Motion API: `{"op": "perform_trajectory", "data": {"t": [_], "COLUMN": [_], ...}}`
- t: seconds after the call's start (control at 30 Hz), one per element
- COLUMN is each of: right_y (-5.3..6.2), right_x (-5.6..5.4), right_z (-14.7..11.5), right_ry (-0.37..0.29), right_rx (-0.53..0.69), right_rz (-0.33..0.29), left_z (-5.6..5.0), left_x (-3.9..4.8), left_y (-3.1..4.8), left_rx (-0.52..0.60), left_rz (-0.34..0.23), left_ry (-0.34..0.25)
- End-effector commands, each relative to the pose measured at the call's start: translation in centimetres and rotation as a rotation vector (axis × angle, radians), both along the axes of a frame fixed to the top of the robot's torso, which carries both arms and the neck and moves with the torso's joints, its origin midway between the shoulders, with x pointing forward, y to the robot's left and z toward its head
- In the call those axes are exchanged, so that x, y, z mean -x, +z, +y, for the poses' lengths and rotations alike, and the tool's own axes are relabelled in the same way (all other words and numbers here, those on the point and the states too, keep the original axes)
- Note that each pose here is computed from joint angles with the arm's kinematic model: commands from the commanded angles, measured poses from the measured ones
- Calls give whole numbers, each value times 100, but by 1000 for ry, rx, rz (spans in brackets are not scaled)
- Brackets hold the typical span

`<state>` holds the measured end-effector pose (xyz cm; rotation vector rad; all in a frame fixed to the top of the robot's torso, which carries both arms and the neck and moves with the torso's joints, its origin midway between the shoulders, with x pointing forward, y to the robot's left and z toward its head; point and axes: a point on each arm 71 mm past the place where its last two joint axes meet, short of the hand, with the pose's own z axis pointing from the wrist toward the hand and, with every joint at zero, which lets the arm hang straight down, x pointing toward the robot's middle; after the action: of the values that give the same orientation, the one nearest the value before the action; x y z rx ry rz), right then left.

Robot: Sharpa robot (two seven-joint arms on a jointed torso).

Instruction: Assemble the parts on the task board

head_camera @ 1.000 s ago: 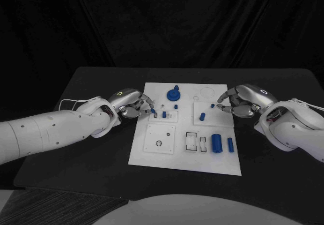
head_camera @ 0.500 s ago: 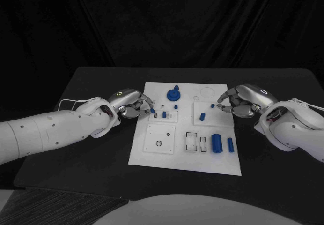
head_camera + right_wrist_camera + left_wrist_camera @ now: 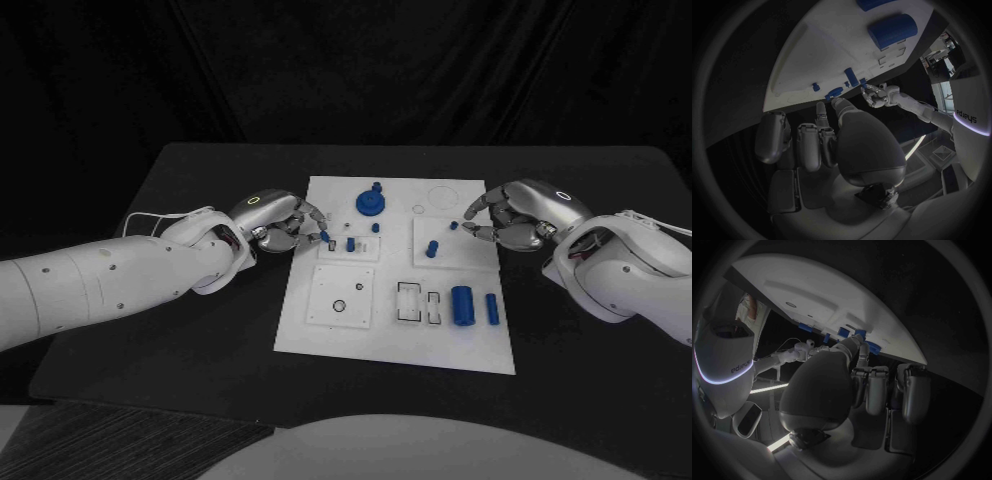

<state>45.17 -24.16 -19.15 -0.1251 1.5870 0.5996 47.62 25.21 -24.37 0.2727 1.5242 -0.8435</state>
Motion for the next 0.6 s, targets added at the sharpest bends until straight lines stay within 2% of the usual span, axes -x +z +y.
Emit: {"op": "perform_trajectory", "data": {"t": [0.03, 0.6], "right_y": [-2, -2], "right_x": [5, 7], "right_z": [-1, -7], "right_ry": [-4, -6], "right_rx": [-3, -3], "right_rz": [-5, -4], "left_z": [-8, -1], "left_x": [10, 10], "left_y": [-1, -2], "left_rx": [3, 2], "left_rz": [-4, -3], "left_ry": [-12, -10]}}
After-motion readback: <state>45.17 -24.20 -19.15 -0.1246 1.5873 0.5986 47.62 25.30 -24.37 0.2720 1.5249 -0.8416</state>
